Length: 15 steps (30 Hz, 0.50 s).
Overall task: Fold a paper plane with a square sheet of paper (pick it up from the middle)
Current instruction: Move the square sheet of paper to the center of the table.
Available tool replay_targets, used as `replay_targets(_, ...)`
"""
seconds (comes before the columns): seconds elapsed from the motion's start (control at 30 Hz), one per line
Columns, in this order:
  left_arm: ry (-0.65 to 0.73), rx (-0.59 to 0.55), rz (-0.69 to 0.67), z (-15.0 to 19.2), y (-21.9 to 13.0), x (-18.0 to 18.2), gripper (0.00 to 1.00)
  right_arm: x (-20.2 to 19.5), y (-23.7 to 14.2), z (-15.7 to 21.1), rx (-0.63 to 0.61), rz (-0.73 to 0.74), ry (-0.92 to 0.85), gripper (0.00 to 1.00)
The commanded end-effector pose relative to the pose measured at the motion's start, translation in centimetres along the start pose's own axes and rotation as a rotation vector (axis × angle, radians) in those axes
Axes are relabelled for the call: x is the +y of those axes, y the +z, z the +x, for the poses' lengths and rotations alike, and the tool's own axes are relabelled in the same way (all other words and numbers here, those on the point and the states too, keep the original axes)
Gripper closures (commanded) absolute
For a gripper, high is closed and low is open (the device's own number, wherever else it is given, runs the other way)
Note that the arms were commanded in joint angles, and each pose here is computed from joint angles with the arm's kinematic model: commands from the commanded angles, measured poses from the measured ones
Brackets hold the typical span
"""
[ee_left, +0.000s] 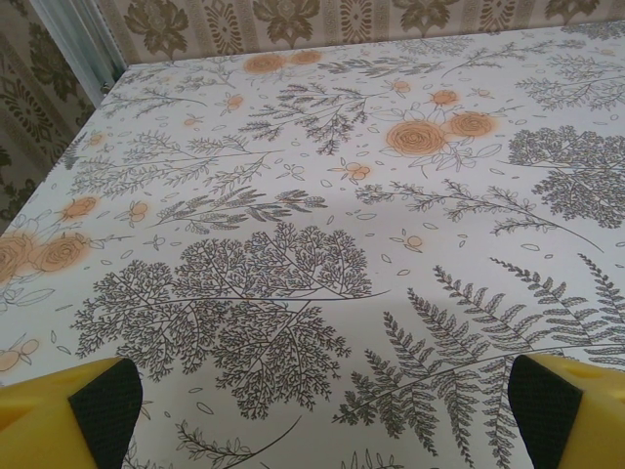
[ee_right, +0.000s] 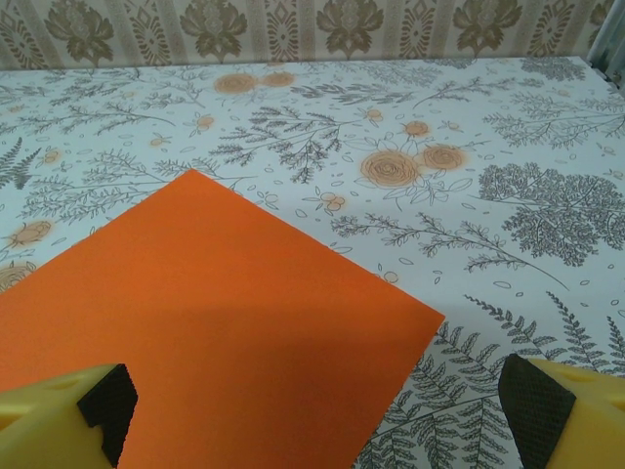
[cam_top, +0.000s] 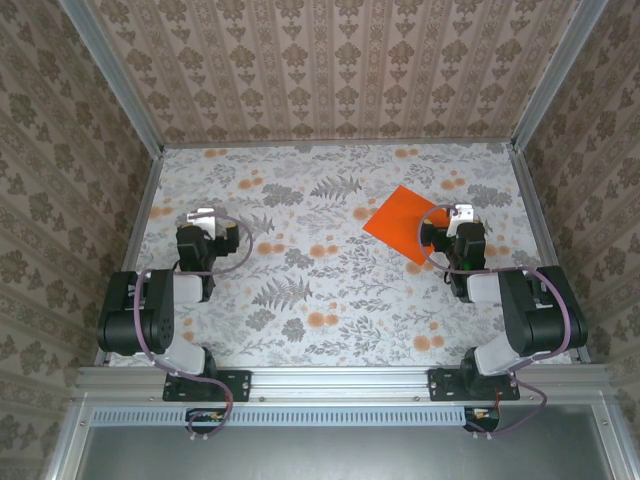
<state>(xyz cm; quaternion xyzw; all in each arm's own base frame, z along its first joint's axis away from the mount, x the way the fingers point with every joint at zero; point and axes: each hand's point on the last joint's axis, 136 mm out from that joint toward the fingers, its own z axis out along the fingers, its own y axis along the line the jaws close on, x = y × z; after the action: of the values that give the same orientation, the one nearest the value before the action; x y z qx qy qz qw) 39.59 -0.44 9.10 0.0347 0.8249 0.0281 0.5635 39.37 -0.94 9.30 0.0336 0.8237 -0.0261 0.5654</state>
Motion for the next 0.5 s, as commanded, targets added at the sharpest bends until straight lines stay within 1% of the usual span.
replay_targets(0.0,-0.025,-0.038,-0.058,-1.3,-0.8,1.3,0.0,-0.1,-0.7,-2.2,-0.038,0.001,0.015,0.0)
replay_targets(0.07,-0.038,-0.039,-0.09,-1.9,-1.5,2.0,0.0,-0.4,-1.8,-3.7,-0.056,0.017,0.021,0.0)
replay_targets(0.13,-0.048,-0.035,-0.118,-2.8,-2.2,2.6,0.0,-1.0,-2.7,-5.1,-0.039,0.055,0.054,0.0)
replay_targets(0.2,-0.069,-0.016,-0.142,-3.6,-2.9,3.0,0.0,-1.7,-3.5,-6.2,0.007,0.1,0.135,0.0)
replay_targets(0.3,-0.167,0.028,-0.166,-4.9,-4.2,3.5,0.0,-1.6,-4.5,-6.8,0.144,0.116,0.262,0.0)
replay_targets(0.37,-0.245,0.056,-0.156,-5.7,-5.0,3.3,0.0,-1.0,-4.9,-7.1,0.208,0.099,0.301,0.0)
replay_targets(0.43,-0.333,0.11,-0.141,-6.1,-5.8,3.0,0.0,-0.5,-5.1,-6.7,0.267,0.089,0.352,0.0)
replay_targets(0.47,-0.374,0.131,-0.123,-6.4,-6.1,2.6,0.0,0.2,-5.1,-6.4,0.306,0.055,0.382,0.0)
